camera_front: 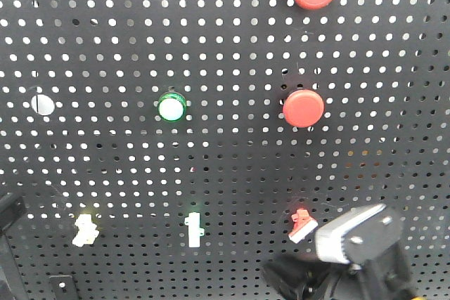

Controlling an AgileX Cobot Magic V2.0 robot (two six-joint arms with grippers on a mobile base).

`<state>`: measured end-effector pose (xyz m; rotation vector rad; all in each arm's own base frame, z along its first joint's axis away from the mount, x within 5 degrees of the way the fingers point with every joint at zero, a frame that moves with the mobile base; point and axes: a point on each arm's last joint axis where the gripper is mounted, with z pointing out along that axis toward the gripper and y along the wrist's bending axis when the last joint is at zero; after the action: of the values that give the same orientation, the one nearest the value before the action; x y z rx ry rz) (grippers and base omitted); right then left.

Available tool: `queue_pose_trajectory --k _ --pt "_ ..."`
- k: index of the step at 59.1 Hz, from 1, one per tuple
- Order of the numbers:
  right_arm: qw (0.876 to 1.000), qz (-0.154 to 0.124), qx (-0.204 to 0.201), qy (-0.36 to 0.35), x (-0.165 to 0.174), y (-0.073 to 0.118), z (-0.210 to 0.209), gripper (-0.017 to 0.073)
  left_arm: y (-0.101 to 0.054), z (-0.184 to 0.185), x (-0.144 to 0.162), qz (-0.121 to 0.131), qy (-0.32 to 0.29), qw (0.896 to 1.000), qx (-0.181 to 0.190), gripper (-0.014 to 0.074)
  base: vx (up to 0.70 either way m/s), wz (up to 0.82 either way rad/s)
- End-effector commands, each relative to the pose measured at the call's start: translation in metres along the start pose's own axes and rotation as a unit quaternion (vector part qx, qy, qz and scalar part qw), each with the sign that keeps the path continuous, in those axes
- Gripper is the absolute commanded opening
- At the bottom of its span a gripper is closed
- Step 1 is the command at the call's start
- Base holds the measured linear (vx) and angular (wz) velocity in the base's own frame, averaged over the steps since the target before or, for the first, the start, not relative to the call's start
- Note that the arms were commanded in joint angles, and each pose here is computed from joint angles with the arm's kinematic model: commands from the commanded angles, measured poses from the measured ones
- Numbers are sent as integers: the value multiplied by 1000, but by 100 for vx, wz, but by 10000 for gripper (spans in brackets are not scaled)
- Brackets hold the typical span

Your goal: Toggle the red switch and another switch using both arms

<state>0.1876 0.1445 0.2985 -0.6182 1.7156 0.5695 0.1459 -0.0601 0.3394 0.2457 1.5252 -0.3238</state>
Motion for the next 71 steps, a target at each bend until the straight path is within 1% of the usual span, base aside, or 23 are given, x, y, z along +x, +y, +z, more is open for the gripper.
queue_pose_trajectory --k 1,4,29,41,43,47,48,49,51,54,56,58,61,64,67,71 --pt "994 -42 -42 -91 -28 10 -11 -6 1 -1 -16 -5 -46 999 -10 2 0 0" --pt "993 -47 -47 -100 -30 11 -13 -6 1 -1 -16 -5 -46 999 -10 2 0 0" --pt "993 -47 -47 -101 -31 11 -14 -6 1 -1 -16 -5 -47 999 -10 2 0 0" --pt "993 -47 -47 -101 -31 11 -14 -6 3 -6 5 -1 -31 999 -15 2 0 0" --pt "993 -46 -47 -101 -31 11 -14 -6 4 -11 11 9 -34 999 -16 2 0 0" --pt "993 -46 -47 -101 -31 11 -14 -6 7 -25 22 44 -50 998 -21 2 0 0" --pt "993 -46 -47 -101 -31 11 -14 -6 8 -28 25 47 -54 997 -24 2 0 0" --pt "993 -46 -47 -101 -31 11 -14 -6 10 -33 30 46 -56 997 -29 2 0 0" --pt "993 -45 -47 -101 -31 11 -14 -6 13 -39 36 35 -60 997 -39 2 0 0" --pt "993 -45 -47 -101 -31 11 -14 -6 19 -50 48 6 -62 996 -61 2 0 0" --pt "993 -45 -47 -101 -31 11 -14 -6 23 -58 56 -6 -63 995 -80 2 0 0" --pt "993 -45 -47 -101 -31 11 -14 -6 27 -64 65 -6 -61 993 -100 2 0 0" --pt "993 -45 -47 -101 -31 11 -14 -6 30 -75 74 11 -67 990 -124 2 0 0" --pt "993 -45 -47 -101 -31 11 -14 -6 31 -83 84 47 -66 987 -142 2 0 0" --pt "993 -45 -47 -101 -31 11 -14 -6 32 -90 94 72 -63 983 -156 2 0 0" --pt "993 -45 -47 -101 -31 11 -14 -6 32 -97 108 83 -60 980 -169 2 0 0"
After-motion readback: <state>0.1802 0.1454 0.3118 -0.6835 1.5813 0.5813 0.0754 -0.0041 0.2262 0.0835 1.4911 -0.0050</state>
